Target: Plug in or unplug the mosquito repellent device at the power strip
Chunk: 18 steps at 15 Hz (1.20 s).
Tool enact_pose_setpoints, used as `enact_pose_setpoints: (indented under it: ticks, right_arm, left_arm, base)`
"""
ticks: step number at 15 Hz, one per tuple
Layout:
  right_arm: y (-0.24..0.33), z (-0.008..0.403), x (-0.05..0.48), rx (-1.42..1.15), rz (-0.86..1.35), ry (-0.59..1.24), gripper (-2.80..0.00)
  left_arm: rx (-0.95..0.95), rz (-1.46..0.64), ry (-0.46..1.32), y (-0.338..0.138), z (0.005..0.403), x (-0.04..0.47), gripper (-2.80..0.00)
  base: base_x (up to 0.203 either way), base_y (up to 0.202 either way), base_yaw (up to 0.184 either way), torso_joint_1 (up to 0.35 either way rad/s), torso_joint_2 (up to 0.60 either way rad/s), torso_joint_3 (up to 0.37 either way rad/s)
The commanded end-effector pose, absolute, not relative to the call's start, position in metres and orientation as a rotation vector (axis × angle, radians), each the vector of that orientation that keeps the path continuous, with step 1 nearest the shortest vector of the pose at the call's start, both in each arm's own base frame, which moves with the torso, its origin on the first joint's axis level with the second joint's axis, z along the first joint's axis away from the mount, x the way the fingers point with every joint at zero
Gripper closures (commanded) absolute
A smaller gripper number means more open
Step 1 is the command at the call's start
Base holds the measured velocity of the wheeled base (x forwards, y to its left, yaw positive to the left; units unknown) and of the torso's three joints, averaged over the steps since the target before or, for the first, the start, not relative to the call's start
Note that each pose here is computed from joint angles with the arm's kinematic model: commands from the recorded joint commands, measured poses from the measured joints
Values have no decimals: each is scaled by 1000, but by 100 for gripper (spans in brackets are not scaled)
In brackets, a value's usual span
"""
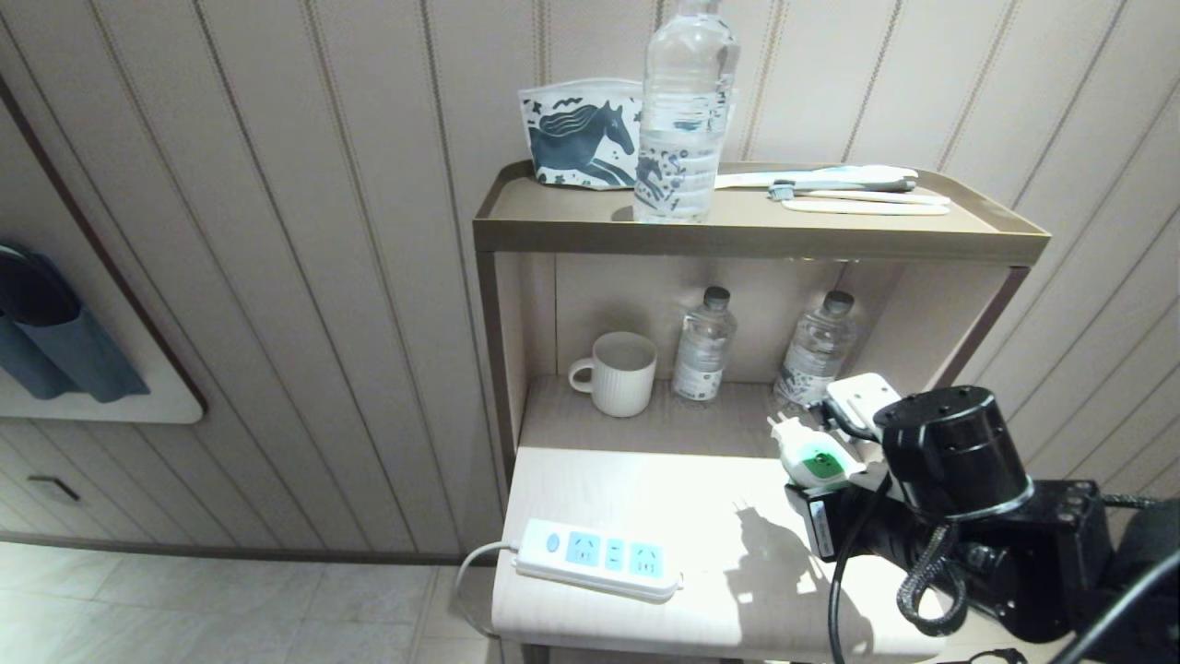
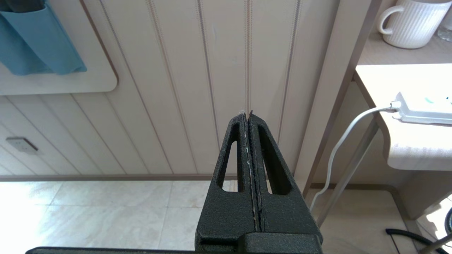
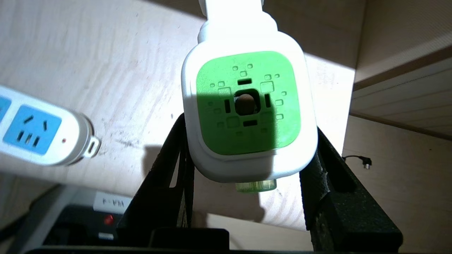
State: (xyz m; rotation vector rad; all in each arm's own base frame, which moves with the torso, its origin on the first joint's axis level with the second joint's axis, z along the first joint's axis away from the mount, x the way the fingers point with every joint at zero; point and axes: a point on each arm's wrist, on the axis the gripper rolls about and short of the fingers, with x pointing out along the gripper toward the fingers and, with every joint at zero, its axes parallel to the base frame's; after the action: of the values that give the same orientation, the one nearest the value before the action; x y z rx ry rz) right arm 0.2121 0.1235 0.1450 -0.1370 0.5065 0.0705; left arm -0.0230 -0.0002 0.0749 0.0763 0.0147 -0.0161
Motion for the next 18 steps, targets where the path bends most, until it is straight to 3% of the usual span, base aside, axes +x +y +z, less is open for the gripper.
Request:
enact_pose_setpoints:
  ticks: [1, 11, 18]
  right_arm:
    - [110, 137, 217, -17, 1, 427, 0]
    - [128, 66, 243, 34, -29, 489, 0]
    - [133, 57, 244, -12, -7, 442, 0]
  left_arm:
    - [77, -16, 15, 0, 75, -23, 0]
    - [77, -16, 15, 0, 75, -23, 0]
    - [77, -16, 15, 0, 75, -23, 0]
  base:
    - [0, 0, 0, 0, 0, 0]
    - [0, 0, 0, 0, 0, 0]
    - [0, 0, 0, 0, 0, 0]
